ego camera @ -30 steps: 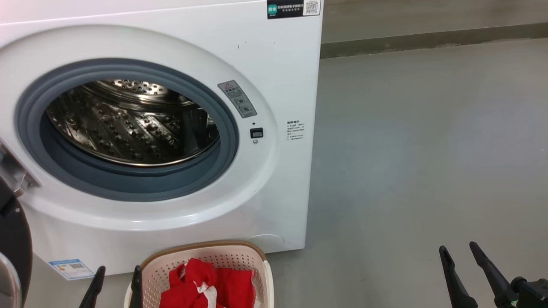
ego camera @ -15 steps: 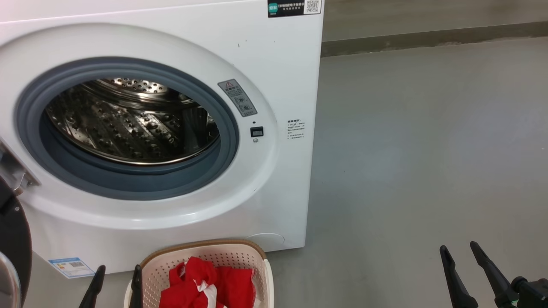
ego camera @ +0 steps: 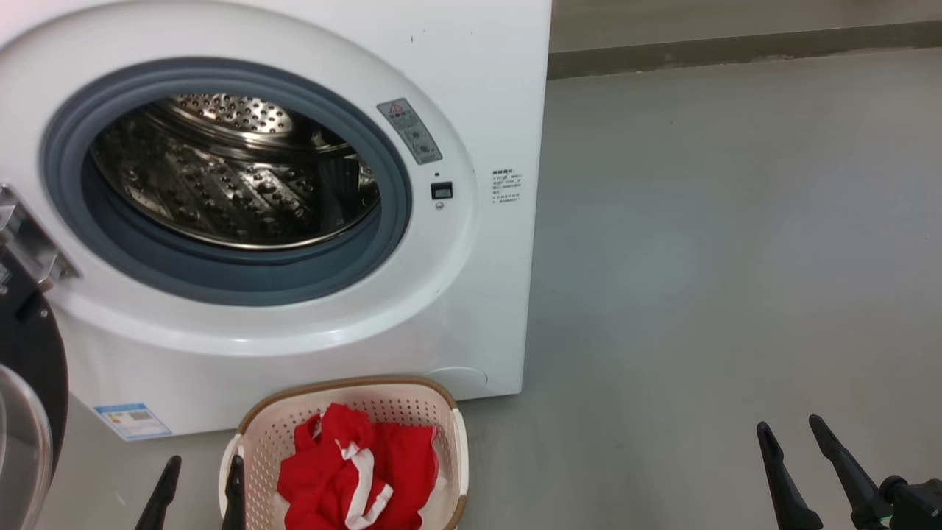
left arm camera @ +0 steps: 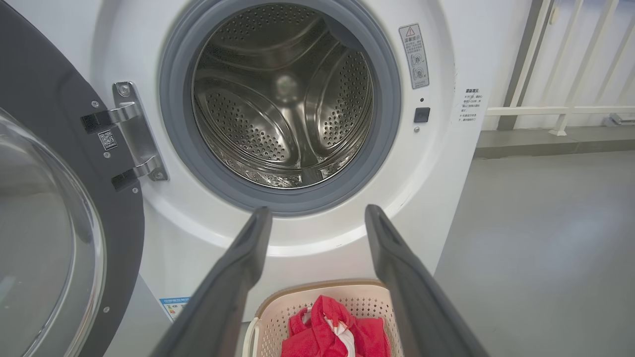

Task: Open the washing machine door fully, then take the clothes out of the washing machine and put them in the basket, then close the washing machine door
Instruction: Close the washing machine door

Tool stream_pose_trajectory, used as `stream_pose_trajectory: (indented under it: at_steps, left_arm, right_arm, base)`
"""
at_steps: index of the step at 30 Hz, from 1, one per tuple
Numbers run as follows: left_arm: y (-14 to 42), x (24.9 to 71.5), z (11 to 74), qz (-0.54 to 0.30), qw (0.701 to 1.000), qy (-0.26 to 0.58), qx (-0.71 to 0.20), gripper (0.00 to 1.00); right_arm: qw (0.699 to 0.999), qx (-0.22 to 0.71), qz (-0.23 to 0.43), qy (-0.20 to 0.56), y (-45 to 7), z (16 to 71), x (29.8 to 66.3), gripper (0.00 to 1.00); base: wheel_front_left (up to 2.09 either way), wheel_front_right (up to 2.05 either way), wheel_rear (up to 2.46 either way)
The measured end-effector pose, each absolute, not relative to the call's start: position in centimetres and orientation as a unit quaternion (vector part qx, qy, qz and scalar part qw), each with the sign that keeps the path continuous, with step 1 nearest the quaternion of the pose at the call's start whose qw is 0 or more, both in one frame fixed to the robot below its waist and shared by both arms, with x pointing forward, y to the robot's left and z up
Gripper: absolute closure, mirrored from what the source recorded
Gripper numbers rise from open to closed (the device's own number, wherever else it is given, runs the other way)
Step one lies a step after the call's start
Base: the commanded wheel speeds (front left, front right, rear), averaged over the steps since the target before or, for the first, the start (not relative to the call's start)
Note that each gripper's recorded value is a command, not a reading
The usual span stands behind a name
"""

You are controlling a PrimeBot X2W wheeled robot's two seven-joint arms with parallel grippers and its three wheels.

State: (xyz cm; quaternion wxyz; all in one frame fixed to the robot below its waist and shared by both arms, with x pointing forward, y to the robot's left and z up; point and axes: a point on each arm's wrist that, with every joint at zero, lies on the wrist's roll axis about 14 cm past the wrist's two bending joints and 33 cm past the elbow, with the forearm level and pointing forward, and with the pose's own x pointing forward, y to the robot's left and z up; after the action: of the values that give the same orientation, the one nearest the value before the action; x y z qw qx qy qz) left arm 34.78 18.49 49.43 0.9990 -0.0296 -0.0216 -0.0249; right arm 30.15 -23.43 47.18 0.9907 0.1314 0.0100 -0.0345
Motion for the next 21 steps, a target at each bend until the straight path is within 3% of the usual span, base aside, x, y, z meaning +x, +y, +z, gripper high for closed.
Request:
stream_pose_trajectory:
  at_steps: [9, 21]
  left_arm:
    - [19.04, 34.62, 49.21, -0.017, 0.999, -0.018, -0.026, 0.0]
    - [19.28, 34.63, 49.12, -0.013, 1.0, -0.017, -0.022, 0.0]
  right_arm:
    - [0.991, 0.132, -0.029, 0.014, -23.09, 46.99, 30.48, 0.0]
    - [0.991, 0.132, -0.024, 0.018, -22.76, 46.81, 30.83, 0.0]
  base:
    - [-0.9, 0.86, 0.04]
    - [-0.05, 0.05, 0.0]
